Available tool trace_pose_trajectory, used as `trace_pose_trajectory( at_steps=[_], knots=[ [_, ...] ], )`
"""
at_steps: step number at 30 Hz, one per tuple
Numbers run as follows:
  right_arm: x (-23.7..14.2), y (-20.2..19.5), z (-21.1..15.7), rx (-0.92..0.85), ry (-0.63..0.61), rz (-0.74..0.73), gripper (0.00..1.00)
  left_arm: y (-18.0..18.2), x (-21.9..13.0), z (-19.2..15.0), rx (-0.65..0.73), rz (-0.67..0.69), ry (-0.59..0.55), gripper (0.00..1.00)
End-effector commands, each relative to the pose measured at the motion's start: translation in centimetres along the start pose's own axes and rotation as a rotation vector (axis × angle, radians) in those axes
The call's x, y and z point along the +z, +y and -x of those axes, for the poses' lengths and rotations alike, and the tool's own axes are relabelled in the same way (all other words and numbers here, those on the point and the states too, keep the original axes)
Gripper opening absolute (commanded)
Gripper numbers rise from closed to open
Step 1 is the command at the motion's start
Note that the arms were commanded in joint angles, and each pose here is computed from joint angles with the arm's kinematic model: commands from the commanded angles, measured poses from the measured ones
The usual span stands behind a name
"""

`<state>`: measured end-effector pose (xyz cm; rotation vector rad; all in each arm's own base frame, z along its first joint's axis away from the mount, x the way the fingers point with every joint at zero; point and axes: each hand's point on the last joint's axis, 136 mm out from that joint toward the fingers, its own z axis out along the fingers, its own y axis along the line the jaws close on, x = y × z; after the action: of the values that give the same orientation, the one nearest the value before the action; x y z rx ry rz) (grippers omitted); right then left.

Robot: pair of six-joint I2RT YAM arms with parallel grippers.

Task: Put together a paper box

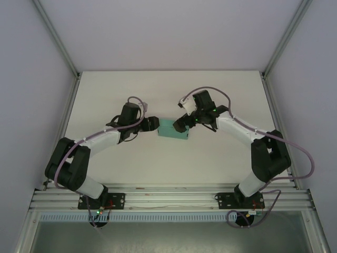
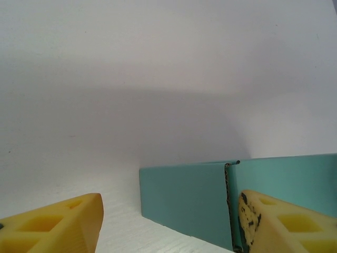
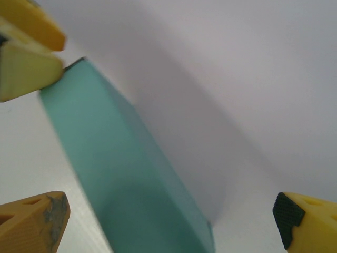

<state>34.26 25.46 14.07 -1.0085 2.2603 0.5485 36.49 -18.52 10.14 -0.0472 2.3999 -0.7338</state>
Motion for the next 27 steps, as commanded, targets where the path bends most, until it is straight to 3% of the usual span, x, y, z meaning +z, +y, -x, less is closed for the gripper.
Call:
trace_pose_trajectory(
  at_steps=[1,8,12,16,22,25,27],
  knots=[
    [-0.2,2.5,-0.8,-0.166,0.054,0.137,1.0,2.0,0.5,-3.5,0.009,0.092,0.136,0.68],
    [1.5,0.5,-1.5,-0.336,0.136,0.05,0.99,2.2,0.3,-3.2,0.032,0.12,0.136,0.7],
    [2.5,1.3,-2.8,-0.382,0.224,0.087,0.94,2.1,0.3,-3.0,0.033,0.12,0.134,0.7],
    [4.0,0.7,-3.9,-0.424,0.301,0.005,0.87,2.2,0.2,-2.8,0.037,0.129,0.131,0.7],
    [4.9,0.0,-3.6,-0.435,0.318,-0.073,0.64,1.6,-0.4,-2.0,0.049,0.118,0.106,0.76],
    [5.1,-1.4,-3.4,-0.46,0.322,-0.175,0.42,0.9,-1.1,-1.3,0.051,0.093,0.076,0.78],
    [5.0,-2.2,-3.1,-0.479,0.327,-0.243,0.38,0.5,-1.8,-0.7,0.055,0.084,0.042,0.79]
  ],
)
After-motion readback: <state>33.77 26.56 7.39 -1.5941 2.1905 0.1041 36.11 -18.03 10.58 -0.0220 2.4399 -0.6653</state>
